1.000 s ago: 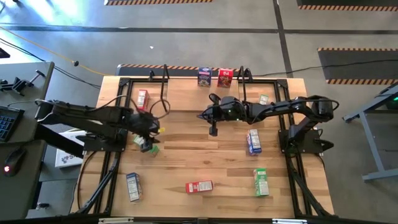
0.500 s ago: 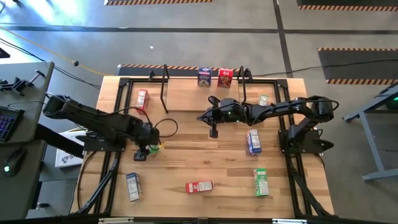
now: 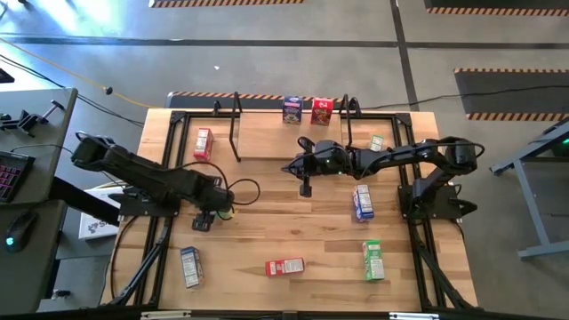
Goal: Stack cereal on shelf
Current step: Put the left green cereal box on the shelf
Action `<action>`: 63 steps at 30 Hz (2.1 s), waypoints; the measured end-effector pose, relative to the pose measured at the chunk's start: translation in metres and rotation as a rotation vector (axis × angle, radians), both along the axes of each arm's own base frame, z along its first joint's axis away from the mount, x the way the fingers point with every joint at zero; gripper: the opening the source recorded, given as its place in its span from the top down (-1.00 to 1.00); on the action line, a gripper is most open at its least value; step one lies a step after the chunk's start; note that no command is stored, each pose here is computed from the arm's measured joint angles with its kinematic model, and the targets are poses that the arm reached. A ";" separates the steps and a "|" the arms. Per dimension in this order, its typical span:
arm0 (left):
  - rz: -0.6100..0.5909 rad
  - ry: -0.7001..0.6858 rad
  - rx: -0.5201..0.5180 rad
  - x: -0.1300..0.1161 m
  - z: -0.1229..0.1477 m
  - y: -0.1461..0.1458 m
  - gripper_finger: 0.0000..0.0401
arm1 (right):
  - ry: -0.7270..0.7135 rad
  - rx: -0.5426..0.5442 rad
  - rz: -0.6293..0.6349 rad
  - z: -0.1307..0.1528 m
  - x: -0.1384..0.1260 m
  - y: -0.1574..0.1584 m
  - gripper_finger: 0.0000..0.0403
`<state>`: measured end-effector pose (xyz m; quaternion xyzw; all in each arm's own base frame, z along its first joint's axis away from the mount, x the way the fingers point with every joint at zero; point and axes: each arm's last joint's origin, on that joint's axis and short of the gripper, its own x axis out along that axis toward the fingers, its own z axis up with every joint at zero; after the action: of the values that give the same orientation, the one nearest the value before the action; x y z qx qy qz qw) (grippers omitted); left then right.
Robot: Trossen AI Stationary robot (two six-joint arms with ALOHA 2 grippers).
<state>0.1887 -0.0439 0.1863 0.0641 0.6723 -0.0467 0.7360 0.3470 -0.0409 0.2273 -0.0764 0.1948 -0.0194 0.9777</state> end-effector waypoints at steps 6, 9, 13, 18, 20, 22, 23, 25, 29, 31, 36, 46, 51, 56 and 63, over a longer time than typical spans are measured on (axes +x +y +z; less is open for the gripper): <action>0.052 -0.065 -0.016 0.004 0.003 -0.001 -0.04 | 0.012 0.019 0.010 -0.001 0.000 0.000 1.00; 0.084 -0.170 -0.024 0.005 0.013 0.000 0.09 | 0.021 0.027 0.017 -0.002 -0.001 0.001 1.00; 0.141 -0.350 -0.023 0.005 0.030 0.002 0.14 | 0.020 0.047 0.018 -0.002 -0.001 0.001 1.00; 0.227 -0.651 -0.056 0.005 0.042 0.007 0.15 | -0.157 0.061 0.030 -0.011 -0.008 0.004 1.00; 0.255 -0.784 -0.060 0.006 0.042 0.008 0.15 | -0.269 0.099 0.024 -0.018 -0.017 0.006 1.00; 0.265 -0.900 -0.050 0.006 0.041 0.011 0.15 | -0.333 0.155 -0.007 -0.024 -0.026 0.006 1.00; 0.269 -0.963 -0.049 0.007 0.041 0.012 0.15 | -0.349 0.182 -0.014 -0.027 -0.030 0.006 0.98; 0.267 -1.064 -0.047 0.008 0.039 0.016 0.15 | -0.354 0.225 0.017 -0.029 -0.032 0.006 0.91; 0.257 -1.179 -0.044 0.012 0.039 0.023 0.15 | -0.327 0.296 0.096 -0.023 -0.025 0.011 0.59; 0.254 -1.211 -0.035 0.015 0.042 0.025 0.15 | -0.316 0.291 0.108 -0.018 -0.021 0.012 0.35; 0.213 -1.277 -0.037 0.017 0.048 0.026 0.15 | -0.314 0.237 0.128 -0.001 -0.009 0.015 -0.21; 0.186 -1.355 -0.038 0.019 0.056 0.028 0.15 | -0.358 0.206 0.166 0.022 0.002 0.016 -0.45; 0.173 -1.391 -0.034 0.019 0.059 0.028 0.15 | -0.383 0.227 0.185 0.028 0.003 0.017 -0.45; 0.186 -1.423 -0.036 0.020 0.063 0.031 0.15 | -0.403 0.251 0.203 0.030 0.003 0.018 -0.45; 0.212 -1.465 -0.052 0.020 0.067 0.036 0.15 | -0.438 0.253 0.229 0.034 0.003 0.019 -0.45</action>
<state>0.2087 -0.0078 0.2528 -0.0037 0.0101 0.0635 0.9979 0.3502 -0.0219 0.2612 0.0306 -0.0303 0.0996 0.9941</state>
